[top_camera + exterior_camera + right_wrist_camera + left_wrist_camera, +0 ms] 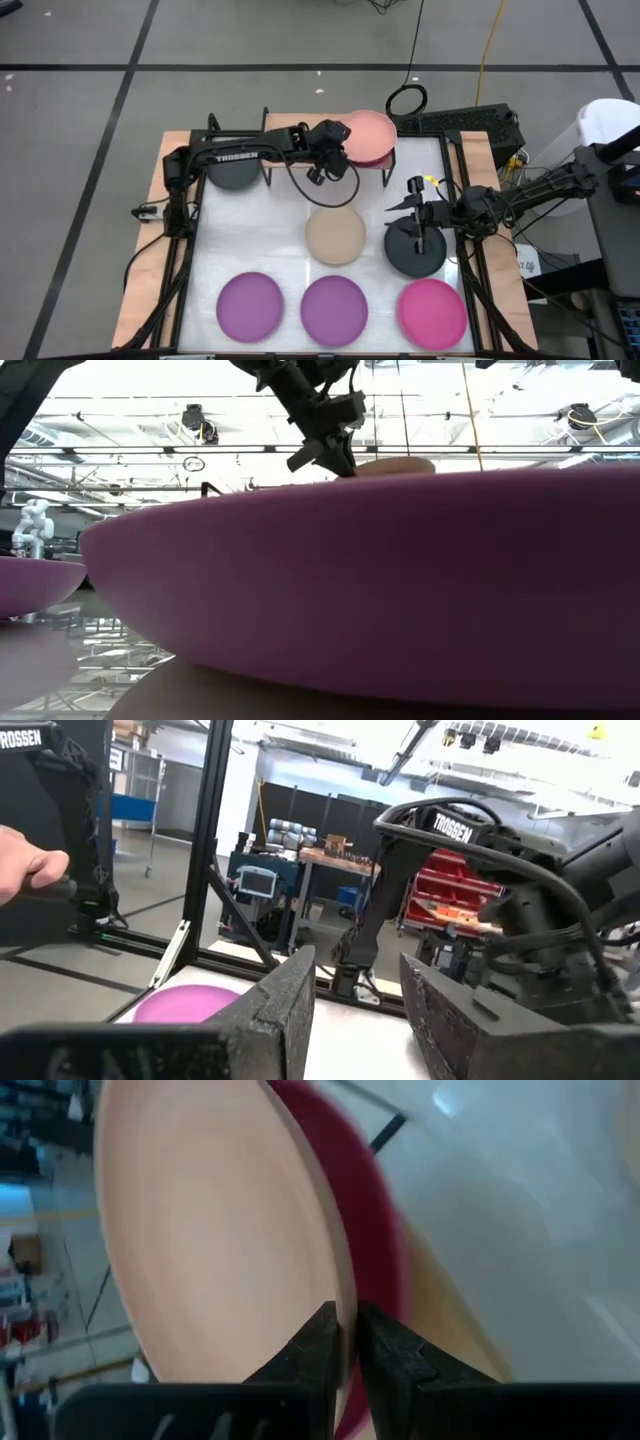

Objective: Place and stack plates onto a shelf
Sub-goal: Stack the light pink plate on top of the pink plate on the shelf, then stack the bottom black plate on top of the light pink plate on the shelf

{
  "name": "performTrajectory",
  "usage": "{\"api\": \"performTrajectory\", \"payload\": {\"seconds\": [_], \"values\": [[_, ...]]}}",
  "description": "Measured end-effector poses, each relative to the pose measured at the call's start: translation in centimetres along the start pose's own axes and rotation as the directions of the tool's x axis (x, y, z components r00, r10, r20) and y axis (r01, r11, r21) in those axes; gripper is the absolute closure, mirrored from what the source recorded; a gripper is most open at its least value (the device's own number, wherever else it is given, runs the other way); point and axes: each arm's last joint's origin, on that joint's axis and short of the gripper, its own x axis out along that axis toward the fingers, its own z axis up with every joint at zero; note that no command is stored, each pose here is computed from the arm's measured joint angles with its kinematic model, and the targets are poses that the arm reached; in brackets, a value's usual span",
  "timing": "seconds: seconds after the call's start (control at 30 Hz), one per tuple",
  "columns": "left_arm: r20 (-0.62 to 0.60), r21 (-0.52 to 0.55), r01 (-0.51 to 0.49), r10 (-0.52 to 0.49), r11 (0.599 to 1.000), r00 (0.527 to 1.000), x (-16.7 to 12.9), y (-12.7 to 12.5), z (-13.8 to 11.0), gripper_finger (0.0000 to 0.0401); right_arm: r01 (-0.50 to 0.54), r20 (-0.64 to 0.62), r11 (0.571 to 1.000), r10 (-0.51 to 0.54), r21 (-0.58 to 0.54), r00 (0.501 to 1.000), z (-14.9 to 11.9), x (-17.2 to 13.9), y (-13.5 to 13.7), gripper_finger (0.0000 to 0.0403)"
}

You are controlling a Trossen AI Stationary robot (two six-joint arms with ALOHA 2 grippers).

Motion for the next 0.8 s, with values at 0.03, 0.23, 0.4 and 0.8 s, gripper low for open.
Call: {"api": "performTrajectory", "payload": {"seconds": [0.03, 0.23, 0.4, 0.8], "values": [[-0.003, -0.009, -0.002, 0.002, 1.0, 1.0, 0.0, 0.0, 0.0, 0.0353, 0.0, -0.001, 1.0, 0.0, 0.005, 1.0, 0.0, 0.0, 0.0, 0.0275], [-0.049, -0.027, -0.018, 0.016, 0.999, 0.999, -0.2, -0.1, 0.1, 0.0295, 0.0, -0.002, 1.0, 0.0, 0.017, 1.0, 0.0, 0.0, 0.0, 0.0275], [-0.075, -0.043, -0.041, 0.038, 0.998, 0.996, -0.7, -0.1, 0.3, 0.0252, 0.0, -0.002, 1.0, 0.0, 0.016, 1.0, 0.0, 0.0, 0.0, 0.0275], [0.023, -0.31, -0.15, 0.165, 0.939, 0.986, -7.1, 1.0, 2.3, 0.0231, 0.068, -0.049, 0.998, -0.068, -0.004, 0.996, -0.4, 0.0, -0.1, 0.0275]]}}
